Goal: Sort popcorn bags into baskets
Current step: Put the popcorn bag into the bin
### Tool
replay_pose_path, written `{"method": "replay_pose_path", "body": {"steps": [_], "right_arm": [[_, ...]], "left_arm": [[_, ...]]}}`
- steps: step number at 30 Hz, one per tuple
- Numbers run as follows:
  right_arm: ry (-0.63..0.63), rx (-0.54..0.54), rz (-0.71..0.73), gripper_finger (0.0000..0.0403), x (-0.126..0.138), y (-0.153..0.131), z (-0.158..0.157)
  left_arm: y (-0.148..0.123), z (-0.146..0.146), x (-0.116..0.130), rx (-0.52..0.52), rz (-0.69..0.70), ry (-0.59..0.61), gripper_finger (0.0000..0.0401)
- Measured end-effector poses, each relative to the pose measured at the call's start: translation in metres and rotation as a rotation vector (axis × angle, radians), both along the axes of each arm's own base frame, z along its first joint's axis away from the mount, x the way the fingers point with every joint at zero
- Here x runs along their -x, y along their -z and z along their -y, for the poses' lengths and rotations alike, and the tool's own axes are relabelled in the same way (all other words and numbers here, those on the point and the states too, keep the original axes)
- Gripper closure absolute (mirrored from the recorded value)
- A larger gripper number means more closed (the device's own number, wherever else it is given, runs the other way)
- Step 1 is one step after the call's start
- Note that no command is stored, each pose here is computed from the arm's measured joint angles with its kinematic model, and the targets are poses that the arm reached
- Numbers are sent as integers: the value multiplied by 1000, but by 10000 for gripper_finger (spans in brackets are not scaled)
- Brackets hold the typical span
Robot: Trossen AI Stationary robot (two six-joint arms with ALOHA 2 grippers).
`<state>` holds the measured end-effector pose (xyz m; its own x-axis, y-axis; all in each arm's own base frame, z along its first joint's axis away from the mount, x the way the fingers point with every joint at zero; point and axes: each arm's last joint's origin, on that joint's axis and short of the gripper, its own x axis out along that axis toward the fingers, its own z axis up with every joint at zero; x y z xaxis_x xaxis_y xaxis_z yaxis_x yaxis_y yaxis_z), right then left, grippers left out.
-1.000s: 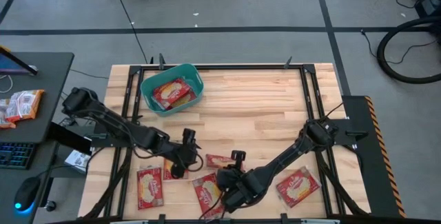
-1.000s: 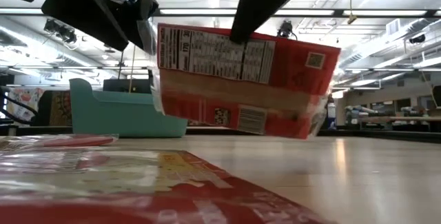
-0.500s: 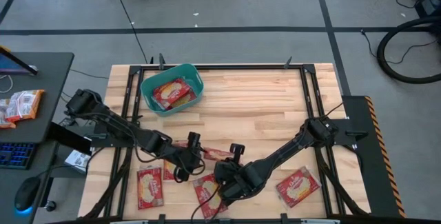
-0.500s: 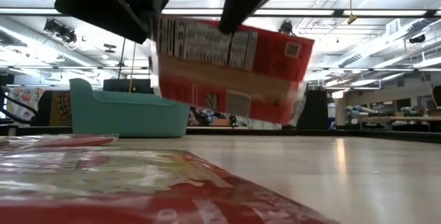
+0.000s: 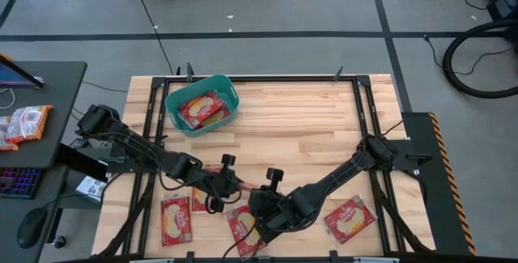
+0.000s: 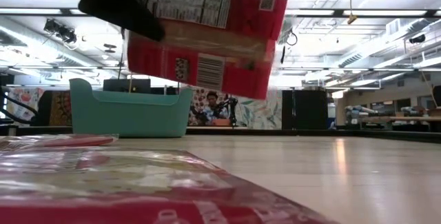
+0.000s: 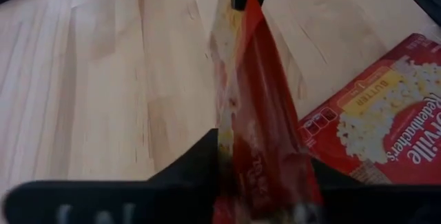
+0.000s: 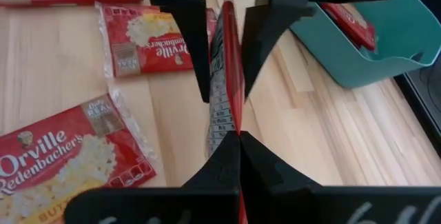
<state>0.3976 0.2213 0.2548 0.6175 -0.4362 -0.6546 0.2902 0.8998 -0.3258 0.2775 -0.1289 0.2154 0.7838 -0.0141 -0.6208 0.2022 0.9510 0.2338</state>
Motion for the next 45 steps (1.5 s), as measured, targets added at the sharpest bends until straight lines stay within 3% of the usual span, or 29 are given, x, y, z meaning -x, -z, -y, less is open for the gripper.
{"method": "replay_pose_path", "body": {"steps": [6,13,20,31,45], "right_arm": [[-20,13,-3,387,-1,0,-1],[-49,12,-17,331,2,-7,0],[31,81,2,286,26,-31,7],[86,117,24,284,39,-34,4],[86,133,35,284,40,-33,2]], "left_arm": [[0,0,0,-1,-3,1,374],[-3,-3,4,-31,-5,-17,374],[-26,-18,30,-169,5,-156,367],[-60,-44,69,-325,79,-322,366],[-33,-88,100,-425,195,-378,365]]}}
